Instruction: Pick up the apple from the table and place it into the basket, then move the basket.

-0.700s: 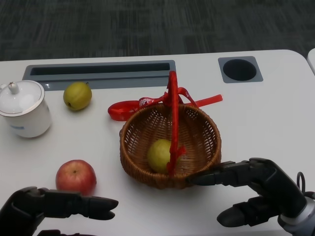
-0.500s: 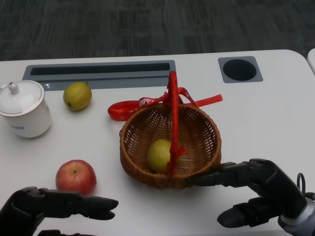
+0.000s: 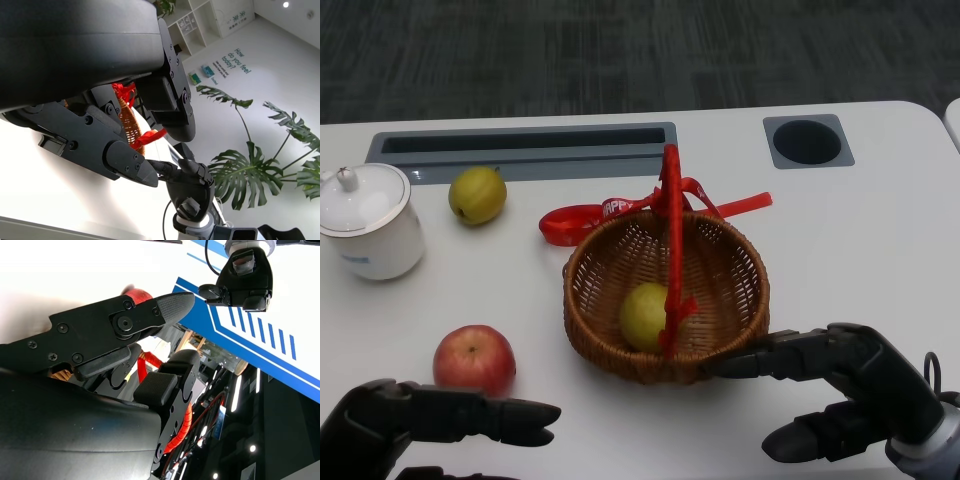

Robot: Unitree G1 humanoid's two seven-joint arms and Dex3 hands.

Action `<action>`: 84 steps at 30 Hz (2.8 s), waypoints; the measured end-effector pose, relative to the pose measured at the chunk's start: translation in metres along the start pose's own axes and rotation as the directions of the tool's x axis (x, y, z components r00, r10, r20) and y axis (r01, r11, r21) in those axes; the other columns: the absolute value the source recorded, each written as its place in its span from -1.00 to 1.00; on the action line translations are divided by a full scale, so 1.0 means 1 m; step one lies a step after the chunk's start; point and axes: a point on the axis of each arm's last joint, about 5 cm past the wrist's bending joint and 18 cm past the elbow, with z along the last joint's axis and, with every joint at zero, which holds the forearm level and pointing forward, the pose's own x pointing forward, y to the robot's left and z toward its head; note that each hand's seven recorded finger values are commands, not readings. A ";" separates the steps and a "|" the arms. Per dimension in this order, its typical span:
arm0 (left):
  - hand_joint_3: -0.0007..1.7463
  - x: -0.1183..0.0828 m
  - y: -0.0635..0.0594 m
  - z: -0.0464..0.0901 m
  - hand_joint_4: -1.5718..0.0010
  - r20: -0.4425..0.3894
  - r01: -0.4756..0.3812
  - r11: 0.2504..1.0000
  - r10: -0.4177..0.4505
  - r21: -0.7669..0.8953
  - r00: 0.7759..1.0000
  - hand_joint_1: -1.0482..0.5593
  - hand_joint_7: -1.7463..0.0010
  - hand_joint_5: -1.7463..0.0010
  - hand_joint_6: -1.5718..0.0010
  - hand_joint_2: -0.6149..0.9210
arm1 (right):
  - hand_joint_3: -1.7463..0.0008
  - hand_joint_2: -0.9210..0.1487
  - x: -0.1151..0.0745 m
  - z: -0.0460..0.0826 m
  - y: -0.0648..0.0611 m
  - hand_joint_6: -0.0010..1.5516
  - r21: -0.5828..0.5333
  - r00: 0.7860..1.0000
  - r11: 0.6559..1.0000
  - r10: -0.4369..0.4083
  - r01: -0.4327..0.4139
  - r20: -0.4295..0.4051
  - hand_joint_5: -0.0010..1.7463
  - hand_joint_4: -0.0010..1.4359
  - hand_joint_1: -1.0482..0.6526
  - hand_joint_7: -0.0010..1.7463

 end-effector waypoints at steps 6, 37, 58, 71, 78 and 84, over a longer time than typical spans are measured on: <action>-1.00 0.000 -0.001 0.001 -0.14 0.003 -0.009 0.999 0.009 0.035 1.000 -0.14 1.00 1.00 -0.06 0.80 | 1.00 -0.95 0.000 0.000 0.000 0.10 -0.001 1.000 1.000 0.000 0.000 -0.001 -1.00 0.27 -0.28 -1.00; -1.00 0.025 0.016 -0.071 0.60 -0.422 0.202 0.835 0.040 0.513 0.906 -0.51 1.00 0.99 0.66 0.69 | 1.00 -0.94 -0.002 0.001 0.001 0.10 0.003 1.000 1.000 -0.011 0.011 -0.004 -1.00 0.29 -0.28 -1.00; -0.99 0.050 0.002 -0.111 -0.18 -0.553 0.166 0.860 0.152 0.482 0.819 -0.07 0.93 0.91 -0.02 0.77 | 1.00 -0.97 -0.006 0.006 -0.001 0.11 -0.020 1.000 1.000 -0.006 0.006 0.004 -1.00 0.29 -0.29 -1.00; -1.00 0.032 -0.024 -0.102 -0.58 -0.434 -0.176 0.920 0.326 0.350 0.840 0.15 0.99 0.96 -0.34 0.90 | 1.00 -0.98 -0.006 0.005 0.001 0.11 -0.007 1.000 1.000 0.003 -0.003 -0.003 -1.00 0.31 -0.30 -1.00; -1.00 0.041 -0.027 -0.094 -0.54 -0.335 -0.292 0.899 0.398 0.326 0.854 0.16 1.00 0.99 -0.32 0.91 | 1.00 -0.99 -0.006 0.005 0.001 0.11 0.000 1.000 1.000 0.006 -0.006 -0.008 -1.00 0.31 -0.30 -1.00; -1.00 0.053 -0.026 -0.086 -0.56 -0.246 -0.346 0.879 0.433 0.329 0.867 0.15 1.00 0.99 -0.31 0.91 | 1.00 -1.00 -0.006 0.005 0.002 0.12 0.000 1.000 1.000 0.005 -0.005 -0.008 -1.00 0.31 -0.30 -1.00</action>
